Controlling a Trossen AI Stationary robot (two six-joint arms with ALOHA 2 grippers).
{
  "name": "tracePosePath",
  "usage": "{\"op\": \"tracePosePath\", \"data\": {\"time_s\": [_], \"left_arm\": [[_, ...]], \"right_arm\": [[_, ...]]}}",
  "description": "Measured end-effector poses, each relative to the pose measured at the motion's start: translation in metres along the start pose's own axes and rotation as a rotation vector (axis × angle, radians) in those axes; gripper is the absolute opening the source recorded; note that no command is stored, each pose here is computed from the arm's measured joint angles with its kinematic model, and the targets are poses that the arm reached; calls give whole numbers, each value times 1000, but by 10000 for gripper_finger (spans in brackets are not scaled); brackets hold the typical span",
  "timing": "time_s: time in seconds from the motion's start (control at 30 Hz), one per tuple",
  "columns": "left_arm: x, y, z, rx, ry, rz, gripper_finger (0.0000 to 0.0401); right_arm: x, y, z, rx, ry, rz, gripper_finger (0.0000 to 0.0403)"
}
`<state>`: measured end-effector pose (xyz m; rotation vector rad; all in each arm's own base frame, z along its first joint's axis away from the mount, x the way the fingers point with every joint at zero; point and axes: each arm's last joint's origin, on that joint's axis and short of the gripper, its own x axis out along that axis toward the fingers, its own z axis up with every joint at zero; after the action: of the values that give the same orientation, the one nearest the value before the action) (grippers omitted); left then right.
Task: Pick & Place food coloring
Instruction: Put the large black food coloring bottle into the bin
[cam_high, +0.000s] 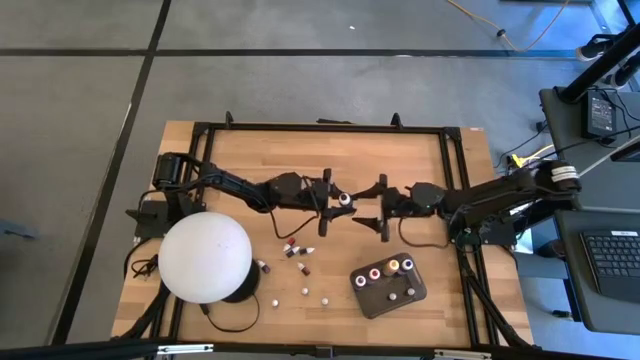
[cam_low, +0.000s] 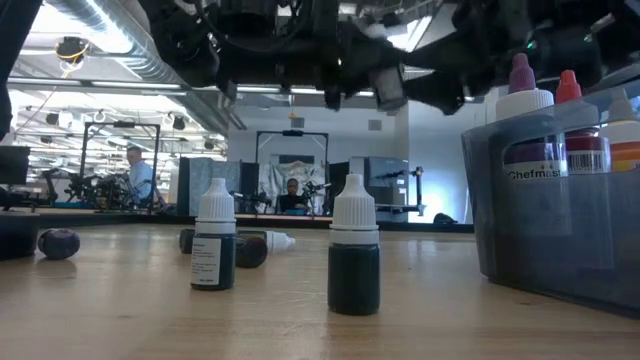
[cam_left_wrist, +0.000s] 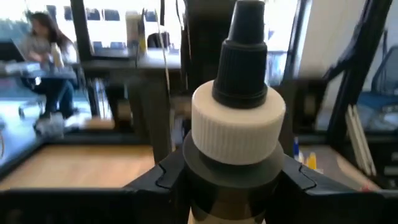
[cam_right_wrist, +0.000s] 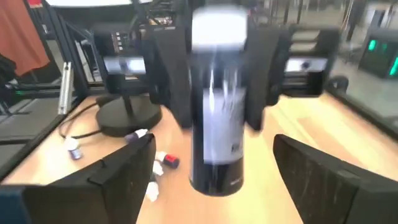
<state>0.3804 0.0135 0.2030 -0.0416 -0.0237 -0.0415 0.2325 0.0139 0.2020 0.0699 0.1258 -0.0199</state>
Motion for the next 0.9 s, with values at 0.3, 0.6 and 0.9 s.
{"op": "tracePosePath", "data": {"time_s": [0.3, 0.6, 0.9], "left_arm": [[-1, 0, -17, -58, 175, -24, 139], [-2, -2, -19, -71, 197, -61, 139], [-3, -2, -23, -57, 245, -57, 139]], "right_arm": [[-37, -1, 19, -51, 35, 0, 332], [-18, 1, 29, -100, 164, -12, 332], [25, 8, 68, -227, 476, 9, 332]]}}
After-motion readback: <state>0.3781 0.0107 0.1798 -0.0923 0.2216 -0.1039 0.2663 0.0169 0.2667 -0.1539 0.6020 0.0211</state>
